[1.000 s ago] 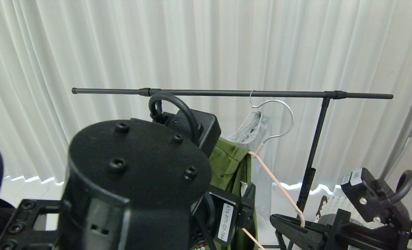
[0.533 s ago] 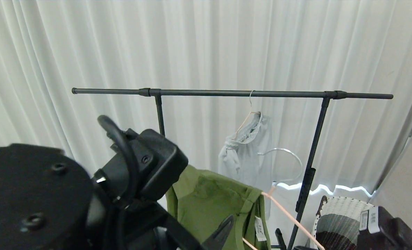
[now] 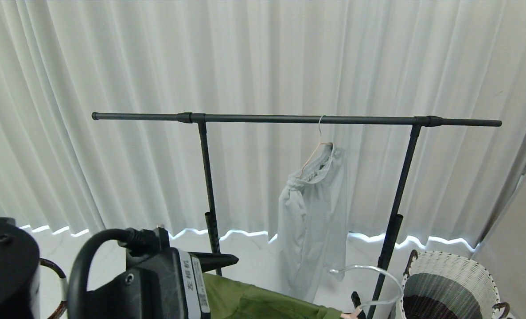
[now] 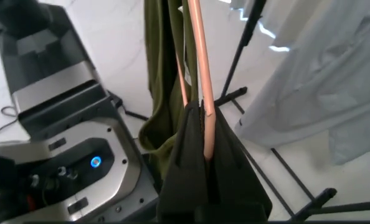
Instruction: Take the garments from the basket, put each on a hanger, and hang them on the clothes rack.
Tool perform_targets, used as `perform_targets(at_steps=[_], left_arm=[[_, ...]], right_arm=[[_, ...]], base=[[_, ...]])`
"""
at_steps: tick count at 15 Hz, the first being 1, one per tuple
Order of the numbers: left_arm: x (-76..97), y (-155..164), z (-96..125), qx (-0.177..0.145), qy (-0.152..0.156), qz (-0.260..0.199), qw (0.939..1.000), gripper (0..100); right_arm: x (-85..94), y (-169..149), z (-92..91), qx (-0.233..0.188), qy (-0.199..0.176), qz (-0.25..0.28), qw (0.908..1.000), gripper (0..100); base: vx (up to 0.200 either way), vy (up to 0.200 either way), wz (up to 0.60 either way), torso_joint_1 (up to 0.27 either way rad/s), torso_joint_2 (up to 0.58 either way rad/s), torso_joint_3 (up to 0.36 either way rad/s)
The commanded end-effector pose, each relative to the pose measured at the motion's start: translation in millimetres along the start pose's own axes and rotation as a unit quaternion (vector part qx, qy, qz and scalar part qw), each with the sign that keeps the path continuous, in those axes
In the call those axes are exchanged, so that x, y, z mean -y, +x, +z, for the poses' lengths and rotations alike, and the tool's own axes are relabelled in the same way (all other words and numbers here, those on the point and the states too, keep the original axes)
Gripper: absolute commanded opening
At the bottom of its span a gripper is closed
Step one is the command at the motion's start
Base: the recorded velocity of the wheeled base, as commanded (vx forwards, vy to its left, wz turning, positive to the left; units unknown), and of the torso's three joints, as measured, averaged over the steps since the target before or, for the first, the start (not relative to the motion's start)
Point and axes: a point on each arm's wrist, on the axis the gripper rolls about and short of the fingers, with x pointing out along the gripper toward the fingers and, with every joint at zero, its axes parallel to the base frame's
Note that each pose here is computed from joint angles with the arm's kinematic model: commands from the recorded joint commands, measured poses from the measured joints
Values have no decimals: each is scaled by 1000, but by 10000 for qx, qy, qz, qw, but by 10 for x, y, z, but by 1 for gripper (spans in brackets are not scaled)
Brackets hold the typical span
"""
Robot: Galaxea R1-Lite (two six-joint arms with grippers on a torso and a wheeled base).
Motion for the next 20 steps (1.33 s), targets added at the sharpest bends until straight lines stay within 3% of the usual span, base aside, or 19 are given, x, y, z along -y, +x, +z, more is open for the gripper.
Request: perform_targets(at_steps=[1, 6, 8, 11, 16, 17, 20], left_arm=[[21, 45, -75, -145, 141, -68, 9998, 100], [122, 72, -315, -442, 309, -562, 9970, 100], [150, 116, -400, -631, 530, -665, 9944, 100], [171, 211, -437, -779, 541, -911, 9913, 100], [176, 237, -452, -837, 543, -950, 9905, 100], [175, 237, -447, -830, 543, -948, 9905, 0], [176, 237, -452, -837, 543, -950, 9905, 0]], right_arm=[[-35, -1, -30, -118, -62, 143, 9998, 0], [-98, 5, -48, -300, -218, 583, 9976, 0], [-117, 10, -48, -323, -247, 643, 9971, 0], [-175, 22, -70, -419, -341, 827, 9951, 0], [-180, 33, -47, -386, -340, 809, 9954, 0], [-179, 33, -47, -385, -332, 801, 9955, 0], [-175, 30, -39, -344, -308, 769, 9960, 0]], base=[[0, 0, 0, 0, 0, 0], [0, 0, 0, 0, 0, 0], [0, 0, 0, 0, 0, 0], [0, 0, 0, 0, 0, 0], [0, 0, 0, 0, 0, 0], [0, 0, 0, 0, 0, 0], [0, 0, 0, 0, 0, 0]])
